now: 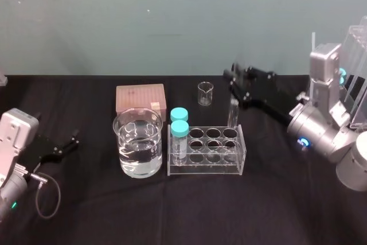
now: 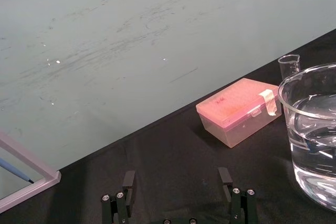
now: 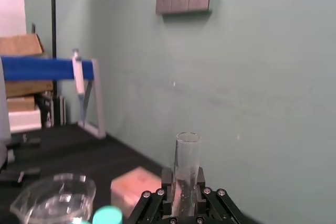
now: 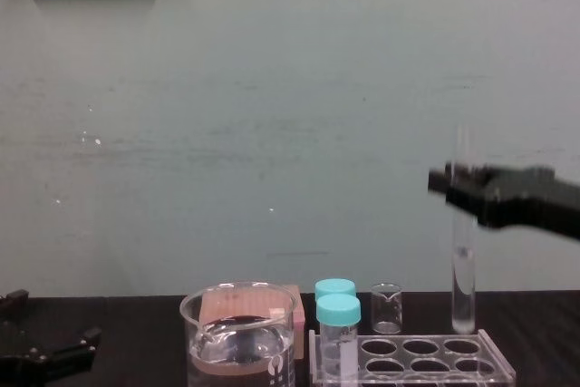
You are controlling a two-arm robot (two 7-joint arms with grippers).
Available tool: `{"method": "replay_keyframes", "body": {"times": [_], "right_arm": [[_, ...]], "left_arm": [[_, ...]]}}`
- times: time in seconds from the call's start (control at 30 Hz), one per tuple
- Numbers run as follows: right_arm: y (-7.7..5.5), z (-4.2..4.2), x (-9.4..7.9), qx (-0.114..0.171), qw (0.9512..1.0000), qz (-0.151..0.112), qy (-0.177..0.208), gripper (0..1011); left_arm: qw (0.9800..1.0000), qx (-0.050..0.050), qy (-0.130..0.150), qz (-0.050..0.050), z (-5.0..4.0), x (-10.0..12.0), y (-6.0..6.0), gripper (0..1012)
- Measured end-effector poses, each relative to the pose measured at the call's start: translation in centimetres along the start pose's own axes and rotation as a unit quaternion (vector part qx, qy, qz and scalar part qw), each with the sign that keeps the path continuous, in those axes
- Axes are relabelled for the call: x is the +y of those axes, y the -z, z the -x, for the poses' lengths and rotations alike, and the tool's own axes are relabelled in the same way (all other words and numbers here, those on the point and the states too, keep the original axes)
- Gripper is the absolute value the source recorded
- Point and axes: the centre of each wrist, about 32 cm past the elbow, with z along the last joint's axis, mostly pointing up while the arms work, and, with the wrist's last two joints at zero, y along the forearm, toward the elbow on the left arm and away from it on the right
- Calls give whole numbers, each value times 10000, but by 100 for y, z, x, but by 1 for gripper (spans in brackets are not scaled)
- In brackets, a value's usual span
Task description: Hold the test tube with one hand and immerse one end into the beaker, then return it to the test tube rack.
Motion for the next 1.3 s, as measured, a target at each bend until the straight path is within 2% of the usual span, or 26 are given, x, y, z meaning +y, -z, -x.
{"method": "replay_keyframes", "body": {"times": [0.03, 0.23, 0.33, 0.47, 0.8, 1.3], "right_arm": [[0, 0, 0, 0, 10000, 0, 0, 242], [-267, -95, 4, -174, 9990, -412, 75, 242], [-388, -128, -8, -249, 9983, -511, 154, 242], [-471, -153, -35, -289, 9978, -547, 255, 242], [-470, -166, -78, -233, 9978, -392, 473, 242], [-429, -148, -65, -175, 9981, -291, 520, 242]], "left_arm": [[10000, 0, 0, 0, 0, 0, 0, 1000], [10000, 0, 0, 0, 0, 0, 0, 1000], [10000, 0, 0, -1, 0, 0, 0, 1000], [10000, 0, 0, 0, 0, 0, 0, 1000], [10000, 0, 0, 0, 0, 0, 0, 1000], [10000, 0, 0, 0, 0, 0, 0, 1000]]}}
